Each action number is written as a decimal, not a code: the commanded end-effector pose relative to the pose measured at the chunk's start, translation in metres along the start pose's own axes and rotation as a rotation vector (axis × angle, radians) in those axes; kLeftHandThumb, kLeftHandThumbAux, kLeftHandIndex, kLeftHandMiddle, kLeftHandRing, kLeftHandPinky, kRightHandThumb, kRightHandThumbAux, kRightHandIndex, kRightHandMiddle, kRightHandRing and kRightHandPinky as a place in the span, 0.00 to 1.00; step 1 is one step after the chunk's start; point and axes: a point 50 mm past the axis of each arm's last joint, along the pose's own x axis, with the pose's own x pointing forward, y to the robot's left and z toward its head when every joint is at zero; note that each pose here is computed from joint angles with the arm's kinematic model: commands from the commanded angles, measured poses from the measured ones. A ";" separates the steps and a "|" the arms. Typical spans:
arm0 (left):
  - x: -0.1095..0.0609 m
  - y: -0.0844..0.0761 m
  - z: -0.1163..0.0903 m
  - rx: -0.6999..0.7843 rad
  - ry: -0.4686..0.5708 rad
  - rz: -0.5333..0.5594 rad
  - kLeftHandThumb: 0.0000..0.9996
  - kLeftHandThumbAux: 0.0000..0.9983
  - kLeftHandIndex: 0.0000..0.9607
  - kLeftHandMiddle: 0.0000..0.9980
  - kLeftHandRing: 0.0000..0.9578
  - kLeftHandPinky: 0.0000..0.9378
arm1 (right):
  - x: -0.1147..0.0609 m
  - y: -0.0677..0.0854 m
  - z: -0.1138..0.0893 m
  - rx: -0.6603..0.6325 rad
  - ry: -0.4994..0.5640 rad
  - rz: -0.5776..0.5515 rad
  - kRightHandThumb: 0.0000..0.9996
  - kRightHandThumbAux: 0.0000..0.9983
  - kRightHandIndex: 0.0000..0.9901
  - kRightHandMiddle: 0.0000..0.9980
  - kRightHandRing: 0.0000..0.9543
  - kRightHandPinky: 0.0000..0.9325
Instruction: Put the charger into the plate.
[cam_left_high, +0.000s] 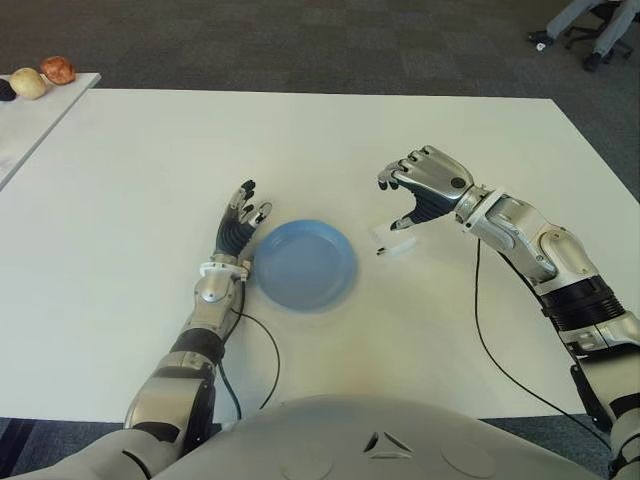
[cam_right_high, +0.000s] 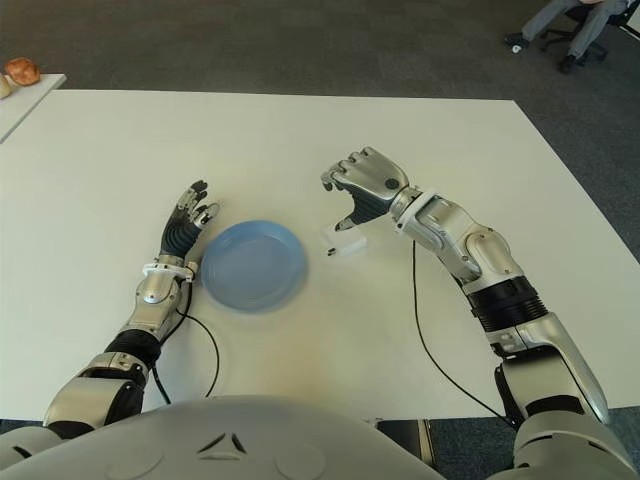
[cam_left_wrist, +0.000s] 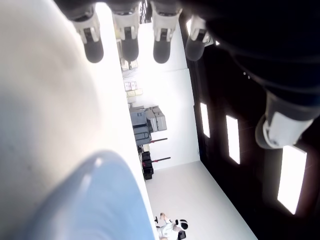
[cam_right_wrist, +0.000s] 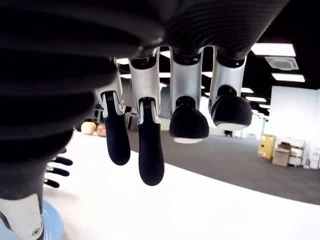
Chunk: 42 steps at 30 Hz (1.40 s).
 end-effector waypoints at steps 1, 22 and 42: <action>-0.032 -0.010 -0.039 -0.017 0.225 0.001 0.00 0.46 0.07 0.09 0.07 0.06 | 0.002 0.006 -0.002 0.006 0.001 0.021 0.85 0.68 0.40 0.54 0.89 0.92; -0.033 -0.006 -0.039 -0.021 0.212 0.007 0.00 0.47 0.08 0.10 0.08 0.06 | -0.010 0.054 -0.031 0.015 -0.148 0.305 0.41 0.19 0.01 0.01 0.01 0.01; -0.035 -0.001 -0.041 -0.033 0.220 0.005 0.00 0.47 0.07 0.09 0.07 0.06 | -0.009 0.080 -0.034 -0.040 -0.174 0.402 0.37 0.11 0.00 0.00 0.00 0.00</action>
